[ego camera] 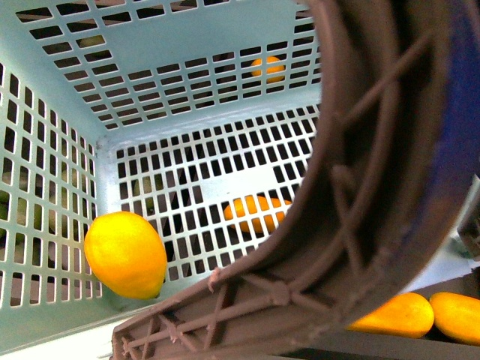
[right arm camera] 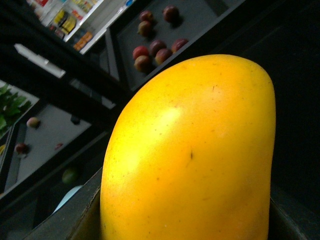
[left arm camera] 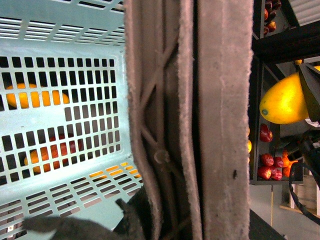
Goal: Pick lemon and mango into basket
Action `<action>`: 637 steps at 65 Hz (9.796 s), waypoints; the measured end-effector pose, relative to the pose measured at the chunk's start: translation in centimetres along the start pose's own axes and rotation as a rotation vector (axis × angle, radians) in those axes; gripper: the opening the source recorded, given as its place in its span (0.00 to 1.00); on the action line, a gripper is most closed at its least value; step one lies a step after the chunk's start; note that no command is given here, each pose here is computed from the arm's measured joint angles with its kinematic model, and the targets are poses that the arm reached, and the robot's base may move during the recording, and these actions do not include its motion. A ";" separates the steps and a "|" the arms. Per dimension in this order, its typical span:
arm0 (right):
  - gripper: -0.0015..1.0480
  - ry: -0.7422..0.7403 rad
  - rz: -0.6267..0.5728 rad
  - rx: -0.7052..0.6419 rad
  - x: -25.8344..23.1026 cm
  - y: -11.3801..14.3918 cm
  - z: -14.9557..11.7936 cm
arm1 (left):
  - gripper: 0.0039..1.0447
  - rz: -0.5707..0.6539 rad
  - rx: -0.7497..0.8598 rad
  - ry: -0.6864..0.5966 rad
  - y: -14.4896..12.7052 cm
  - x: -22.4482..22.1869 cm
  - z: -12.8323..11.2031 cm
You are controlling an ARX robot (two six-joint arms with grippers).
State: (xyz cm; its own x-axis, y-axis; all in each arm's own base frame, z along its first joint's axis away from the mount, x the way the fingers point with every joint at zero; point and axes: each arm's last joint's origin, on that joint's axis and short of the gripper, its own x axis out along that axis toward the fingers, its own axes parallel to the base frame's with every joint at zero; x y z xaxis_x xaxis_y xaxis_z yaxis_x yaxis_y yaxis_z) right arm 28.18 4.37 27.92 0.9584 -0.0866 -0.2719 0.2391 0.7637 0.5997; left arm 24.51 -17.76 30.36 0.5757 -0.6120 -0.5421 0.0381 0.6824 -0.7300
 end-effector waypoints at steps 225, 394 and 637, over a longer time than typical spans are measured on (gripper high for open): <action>0.02 -0.245 0.185 -0.674 -14.3 -14.3 -8.4 | 0.14 0.005 0.001 0.004 0.1 0.2 0.0; 0.92 -0.246 0.186 -0.676 -14.4 -14.4 -8.4 | 0.14 -0.069 0.104 -0.227 1.1 1.3 1.7; 0.92 -0.247 0.183 -0.675 -14.4 -14.4 -8.4 | 0.03 0.410 0.731 -0.902 21.2 -11.2 -9.0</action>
State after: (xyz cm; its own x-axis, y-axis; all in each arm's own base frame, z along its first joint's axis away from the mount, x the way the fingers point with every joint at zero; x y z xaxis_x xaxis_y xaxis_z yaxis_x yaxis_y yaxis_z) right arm 9.68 0.01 16.92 0.9999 -0.0008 0.0135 0.0007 1.0000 0.0044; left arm 11.53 -0.03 17.19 0.9999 -0.0027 0.0166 0.0029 0.9999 -0.0112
